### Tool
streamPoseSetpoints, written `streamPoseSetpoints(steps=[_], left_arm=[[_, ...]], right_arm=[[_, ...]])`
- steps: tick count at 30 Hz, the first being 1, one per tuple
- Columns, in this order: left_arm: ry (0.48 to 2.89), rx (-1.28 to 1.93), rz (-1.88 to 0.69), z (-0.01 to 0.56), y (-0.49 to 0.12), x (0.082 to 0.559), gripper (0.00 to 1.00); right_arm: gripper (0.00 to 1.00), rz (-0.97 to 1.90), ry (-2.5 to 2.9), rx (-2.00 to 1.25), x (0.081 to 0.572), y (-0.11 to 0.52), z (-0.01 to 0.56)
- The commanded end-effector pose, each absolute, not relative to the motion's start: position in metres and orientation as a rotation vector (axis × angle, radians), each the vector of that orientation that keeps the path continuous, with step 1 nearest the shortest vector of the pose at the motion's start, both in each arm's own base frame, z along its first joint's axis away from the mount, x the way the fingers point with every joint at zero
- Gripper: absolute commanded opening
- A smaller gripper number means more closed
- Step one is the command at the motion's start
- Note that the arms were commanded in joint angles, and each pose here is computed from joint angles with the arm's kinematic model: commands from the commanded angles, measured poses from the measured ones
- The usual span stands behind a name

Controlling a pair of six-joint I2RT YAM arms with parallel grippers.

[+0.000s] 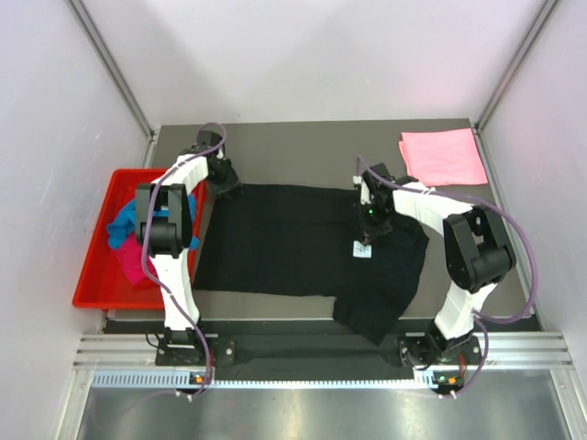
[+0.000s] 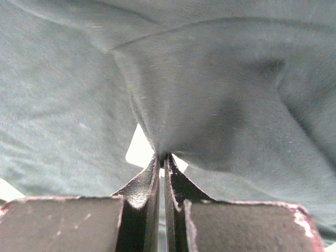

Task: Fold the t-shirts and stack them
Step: Fold the tshirt

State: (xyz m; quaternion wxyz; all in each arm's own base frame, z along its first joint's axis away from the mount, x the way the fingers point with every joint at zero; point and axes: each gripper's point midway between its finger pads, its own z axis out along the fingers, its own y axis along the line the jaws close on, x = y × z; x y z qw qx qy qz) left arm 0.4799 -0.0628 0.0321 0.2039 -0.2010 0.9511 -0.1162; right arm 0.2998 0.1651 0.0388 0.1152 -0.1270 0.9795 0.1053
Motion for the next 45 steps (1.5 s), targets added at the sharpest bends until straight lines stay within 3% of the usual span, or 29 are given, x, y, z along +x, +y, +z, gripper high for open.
streamPoseSetpoints(steps=[1,10,14,16,18,23,26,32,38,45], left_arm=[[2.704,-0.568,-0.266,0.005,-0.055,0.473,0.49],[2.703,-0.570,-0.252,0.005,-0.053,0.473,0.49],[2.706,-0.570,-0.247,0.004,-0.052,0.472,0.49],[2.702,-0.572,-0.244,0.004,-0.052,0.473,0.49],[2.702,-0.571,-0.239,0.004,-0.051,0.474,0.49],[2.687,-0.573,-0.225,0.012,-0.049,0.481,0.49],[2.686,-0.568,-0.235,0.012,-0.051,0.486,0.49],[2.685,-0.569,-0.229,0.011,-0.050,0.488,0.49],[2.684,-0.568,-0.225,0.007,-0.049,0.491,0.49],[2.688,-0.578,-0.214,0.001,-0.048,0.492,0.50]], right_arm=[[0.00,0.582,2.860,-0.246,0.292,0.179,0.052],[0.00,0.931,2.820,-0.044,0.287,0.197,0.060],[0.11,0.992,2.808,0.076,0.290,0.206,0.057],[0.11,1.035,2.743,0.115,0.298,0.212,0.062],[0.22,1.104,2.643,0.159,0.309,0.220,0.079],[0.48,0.799,2.531,0.182,0.333,0.181,0.117],[0.52,0.504,2.512,0.266,0.348,0.132,0.119],[0.52,0.246,2.444,0.419,0.369,0.054,0.106],[0.46,0.240,2.425,0.585,0.388,0.003,0.081],[0.43,0.296,2.384,0.611,0.405,-0.013,0.059]])
